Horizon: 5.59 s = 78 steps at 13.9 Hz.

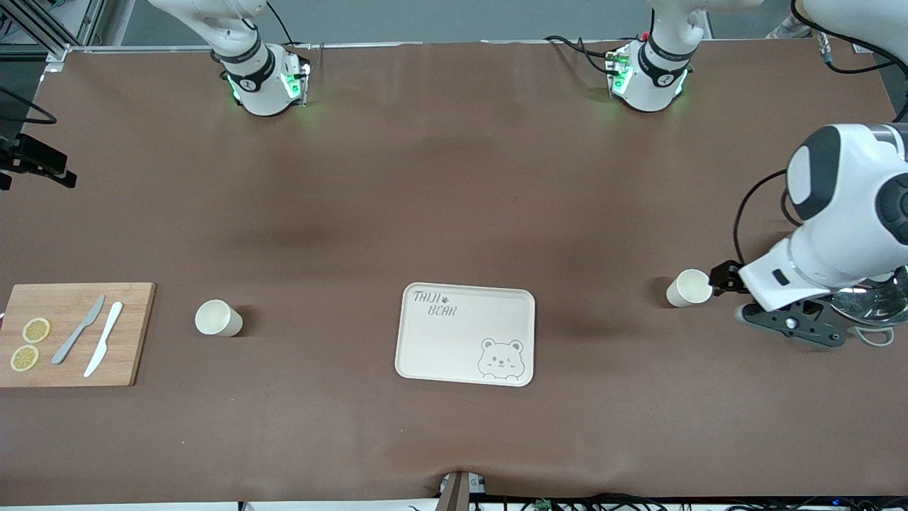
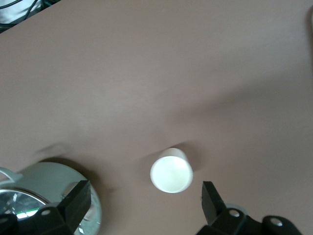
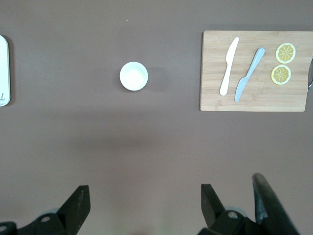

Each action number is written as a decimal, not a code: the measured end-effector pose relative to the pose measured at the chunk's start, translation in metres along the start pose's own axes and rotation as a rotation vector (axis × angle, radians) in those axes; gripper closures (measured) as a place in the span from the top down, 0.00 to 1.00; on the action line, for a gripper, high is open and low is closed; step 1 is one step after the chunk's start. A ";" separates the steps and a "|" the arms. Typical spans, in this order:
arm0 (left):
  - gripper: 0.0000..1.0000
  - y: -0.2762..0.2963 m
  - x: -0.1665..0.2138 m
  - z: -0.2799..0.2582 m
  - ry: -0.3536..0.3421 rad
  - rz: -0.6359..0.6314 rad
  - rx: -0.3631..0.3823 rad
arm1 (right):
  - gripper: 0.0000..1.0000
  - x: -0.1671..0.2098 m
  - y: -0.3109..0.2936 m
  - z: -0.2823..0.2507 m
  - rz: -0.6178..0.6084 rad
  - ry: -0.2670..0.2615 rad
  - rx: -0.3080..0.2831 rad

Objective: Place white IKEA cup upright on tray with both arms
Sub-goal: 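Lower the left gripper over the white paper cup beside it, then close the left gripper on the white cup's rim and lift it, then carry the cup with the left gripper onto the bear tray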

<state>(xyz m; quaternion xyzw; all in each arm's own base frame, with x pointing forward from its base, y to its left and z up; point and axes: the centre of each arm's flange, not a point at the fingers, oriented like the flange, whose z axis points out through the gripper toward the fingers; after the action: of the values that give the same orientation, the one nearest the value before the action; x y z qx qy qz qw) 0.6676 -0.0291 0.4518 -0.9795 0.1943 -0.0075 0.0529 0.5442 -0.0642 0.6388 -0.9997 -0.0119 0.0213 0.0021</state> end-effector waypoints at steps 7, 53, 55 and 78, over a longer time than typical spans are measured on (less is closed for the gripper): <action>1.00 -0.038 -0.037 0.079 0.046 0.027 -0.009 | 1.00 0.000 0.000 0.000 0.000 0.000 0.000; 0.04 0.049 -0.038 0.179 0.121 -0.206 -0.186 | 1.00 0.020 0.070 0.048 0.117 -0.106 0.082; 0.04 0.110 -0.016 0.149 0.102 -0.270 -0.202 | 1.00 0.028 0.039 0.047 0.058 -0.120 0.050; 0.04 0.338 0.117 0.148 0.123 -0.632 -0.157 | 1.00 0.114 -0.017 0.126 -0.124 -0.033 -0.033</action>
<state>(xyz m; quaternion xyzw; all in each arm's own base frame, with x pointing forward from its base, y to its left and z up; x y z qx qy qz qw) 0.6525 -0.3696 0.2683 -0.9901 -0.1163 -0.0676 -0.0398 0.6523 -0.0440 0.5078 -0.9965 -0.0740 0.0372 -0.0131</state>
